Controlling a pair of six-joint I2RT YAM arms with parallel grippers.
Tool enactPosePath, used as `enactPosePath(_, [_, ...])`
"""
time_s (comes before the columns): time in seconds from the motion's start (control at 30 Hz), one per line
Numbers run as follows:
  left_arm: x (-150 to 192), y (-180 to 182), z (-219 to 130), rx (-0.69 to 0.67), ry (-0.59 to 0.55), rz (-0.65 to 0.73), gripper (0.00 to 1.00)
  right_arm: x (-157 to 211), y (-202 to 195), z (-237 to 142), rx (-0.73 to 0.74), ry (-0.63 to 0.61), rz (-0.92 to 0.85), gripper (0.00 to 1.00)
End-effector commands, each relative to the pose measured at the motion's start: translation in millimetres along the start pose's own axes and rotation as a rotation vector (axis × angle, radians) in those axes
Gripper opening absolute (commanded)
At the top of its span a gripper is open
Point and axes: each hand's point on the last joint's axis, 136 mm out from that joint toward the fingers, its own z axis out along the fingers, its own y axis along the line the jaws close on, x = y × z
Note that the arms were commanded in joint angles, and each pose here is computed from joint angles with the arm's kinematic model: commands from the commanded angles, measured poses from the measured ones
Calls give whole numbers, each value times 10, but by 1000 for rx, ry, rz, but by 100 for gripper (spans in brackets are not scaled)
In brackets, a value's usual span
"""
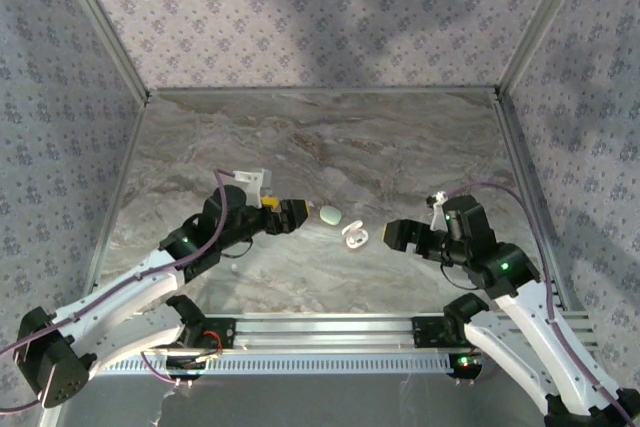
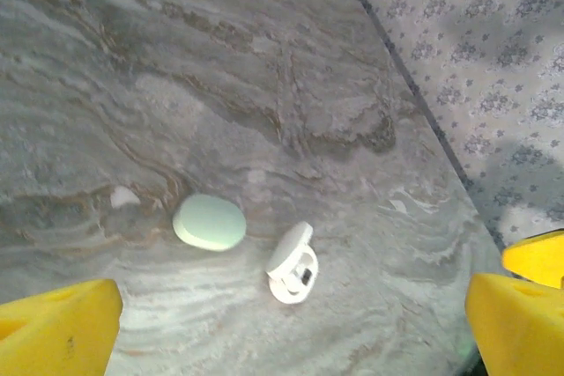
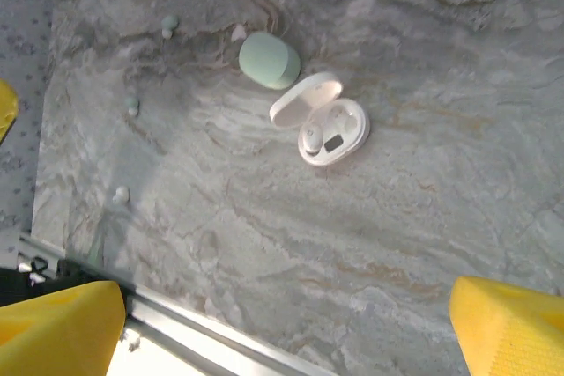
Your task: Insert the wireless bluetooth earbuds into the charging case
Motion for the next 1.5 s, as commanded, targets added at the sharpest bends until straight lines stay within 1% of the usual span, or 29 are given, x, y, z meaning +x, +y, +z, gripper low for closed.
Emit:
enactPosePath(0.0, [240, 141, -132, -84, 112, -85, 100, 136, 118, -51, -74, 64, -49, 97])
enactPosePath(0.07, [306, 227, -185, -125, 133, -98, 100, 164, 134, 2, -96, 87, -57, 98])
enactPosePath(0.23, [435, 517, -334, -272, 153, -161, 100, 49, 171, 162, -111, 100, -79, 98])
enactPosePath(0.43, [674, 860, -498, -378, 143, -279, 100, -168, 154, 261, -54, 78, -138, 97])
enactPosePath(0.47, [691, 893, -518, -388, 136, -292, 100, -215, 148, 272, -41, 71, -150, 97])
enactPosePath(0.5, [754, 971, -566, -423, 149, -300, 100, -249, 153, 292, -36, 67, -159, 96])
enactPosePath(0.63, [843, 1212, -732, -545, 140, -320, 100, -391, 196, 403, -39, 50, -173, 93])
enactPosePath(0.7, [888, 1300, -794, -588, 140, -327, 100, -450, 204, 459, -29, 54, -168, 91])
enactPosePath(0.8, [936, 1416, -872, -654, 147, -318, 88, -482, 226, 553, -23, 84, -169, 88])
enactPosePath(0.87, [982, 1508, -933, -715, 162, -311, 76, -493, 241, 623, -17, 108, -181, 85])
enactPosePath(1.0, [1046, 1606, -944, -785, 193, -299, 60, -519, 248, 749, 3, 146, -198, 81])
enactPosePath(1.07, [1062, 1635, -926, -822, 218, -285, 56, -531, 242, 810, 13, 163, -201, 77])
enactPosePath(1.13, [1066, 1659, -914, -862, 245, -264, 52, -557, 239, 853, 21, 171, -202, 77])
enactPosePath(1.23, [1072, 1686, -891, -917, 290, -234, 51, -594, 238, 890, 31, 174, -207, 75])
enactPosePath(1.47, [1059, 1673, -774, -957, 356, -185, 42, -662, 171, 914, 82, 163, -210, 74])
